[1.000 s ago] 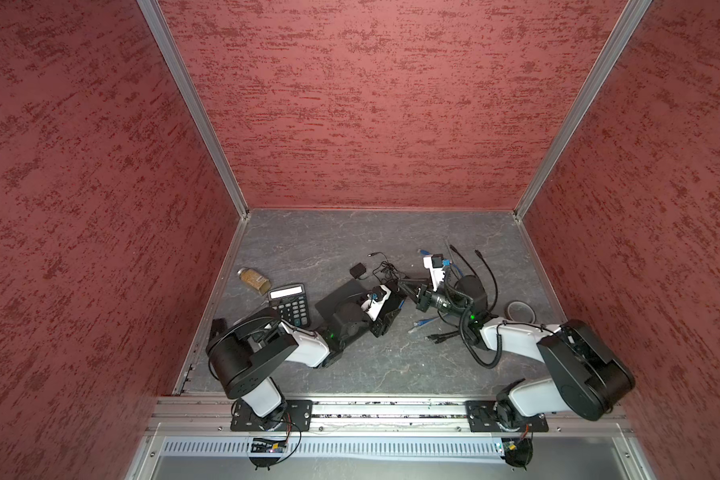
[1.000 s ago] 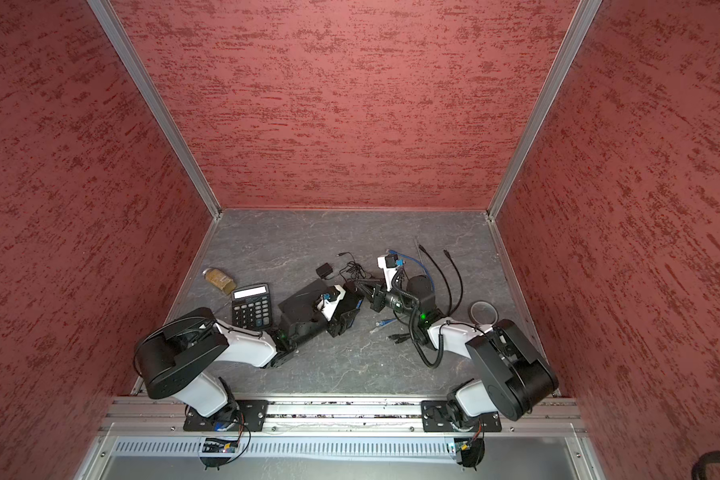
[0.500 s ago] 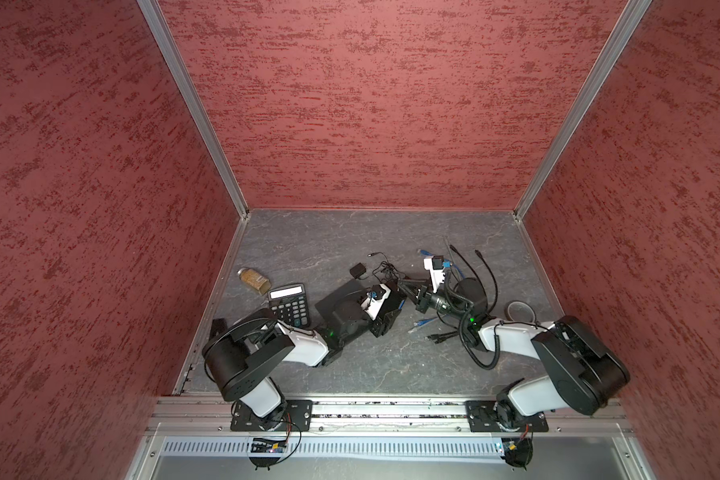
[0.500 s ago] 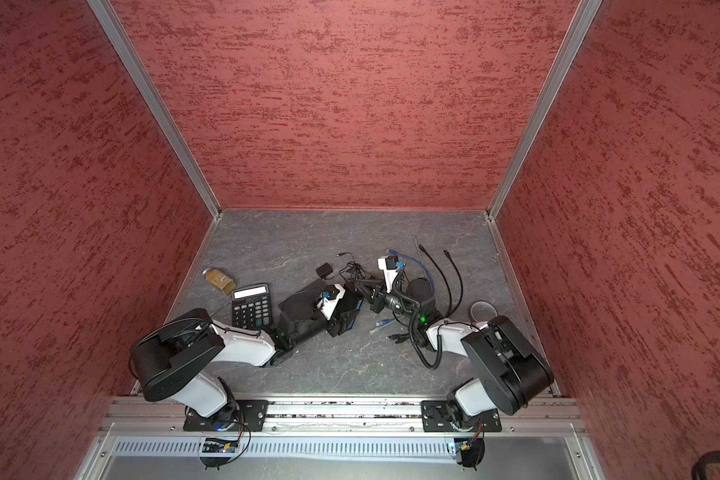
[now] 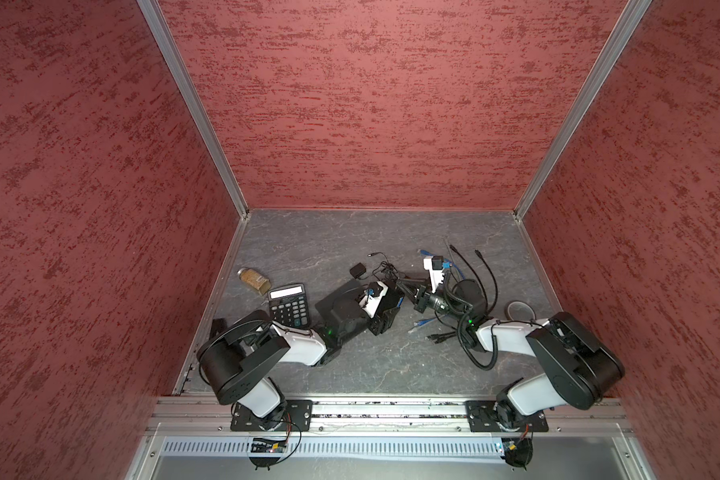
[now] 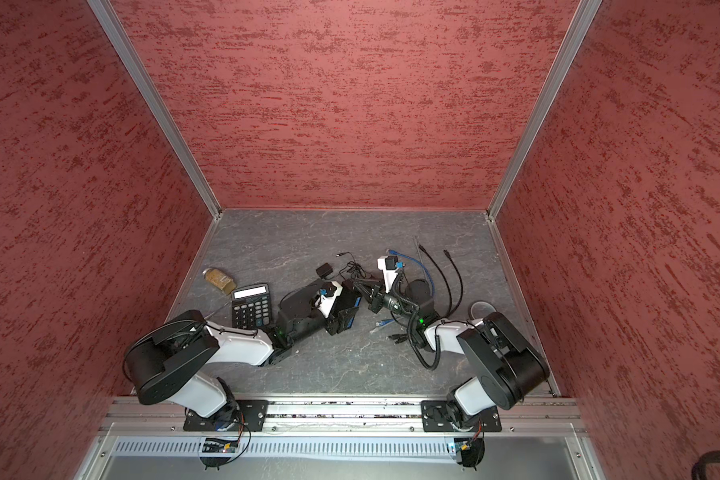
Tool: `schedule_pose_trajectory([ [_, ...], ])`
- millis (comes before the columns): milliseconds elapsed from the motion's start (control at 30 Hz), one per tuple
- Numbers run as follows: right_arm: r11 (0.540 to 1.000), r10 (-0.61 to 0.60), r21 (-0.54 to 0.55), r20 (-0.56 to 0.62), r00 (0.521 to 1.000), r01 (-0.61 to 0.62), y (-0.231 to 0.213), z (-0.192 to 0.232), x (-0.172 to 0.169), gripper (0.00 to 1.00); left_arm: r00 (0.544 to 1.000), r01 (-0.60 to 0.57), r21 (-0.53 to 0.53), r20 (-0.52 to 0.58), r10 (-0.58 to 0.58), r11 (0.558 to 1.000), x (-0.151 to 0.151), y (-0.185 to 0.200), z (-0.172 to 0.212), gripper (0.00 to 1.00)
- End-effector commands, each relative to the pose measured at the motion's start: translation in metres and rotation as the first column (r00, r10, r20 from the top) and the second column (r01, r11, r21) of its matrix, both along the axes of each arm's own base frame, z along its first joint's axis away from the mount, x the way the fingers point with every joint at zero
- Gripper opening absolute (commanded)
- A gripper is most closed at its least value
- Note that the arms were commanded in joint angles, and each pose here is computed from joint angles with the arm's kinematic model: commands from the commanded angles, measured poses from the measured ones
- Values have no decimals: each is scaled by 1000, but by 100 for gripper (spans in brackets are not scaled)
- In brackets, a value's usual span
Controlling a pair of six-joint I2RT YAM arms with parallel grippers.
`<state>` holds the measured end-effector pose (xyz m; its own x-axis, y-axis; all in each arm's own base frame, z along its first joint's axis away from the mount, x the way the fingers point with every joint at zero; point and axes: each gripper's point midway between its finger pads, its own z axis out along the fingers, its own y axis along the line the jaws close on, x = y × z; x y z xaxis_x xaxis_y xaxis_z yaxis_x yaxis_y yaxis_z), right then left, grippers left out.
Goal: Insert the plug into the switch port
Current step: 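Push the barrel plug down into the box port with the right gripper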
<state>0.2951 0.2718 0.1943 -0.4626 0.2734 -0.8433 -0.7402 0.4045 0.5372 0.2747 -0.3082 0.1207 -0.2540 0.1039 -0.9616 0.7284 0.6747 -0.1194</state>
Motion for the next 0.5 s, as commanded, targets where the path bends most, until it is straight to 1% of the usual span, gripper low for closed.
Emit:
schedule_pose_trajectory([
  [0,997,-14,-83,-54,998,9,-3,-26,-7,0,994,-18,-164,100,35,986,11,-1,60,47],
  [133,994,-16,-108,-56,998,10,-3,-30,-7,0,994,-12,-161,104,29,987,11,-1,62,47],
  [267,994,-2,-110,-59,998,-4,0,-30,-9,0,994,-7,-145,110,23,989,11,-2,60,46],
  [467,987,10,-158,-90,996,-24,3,-46,-16,0,990,-8,-151,139,30,988,14,-3,71,46],
])
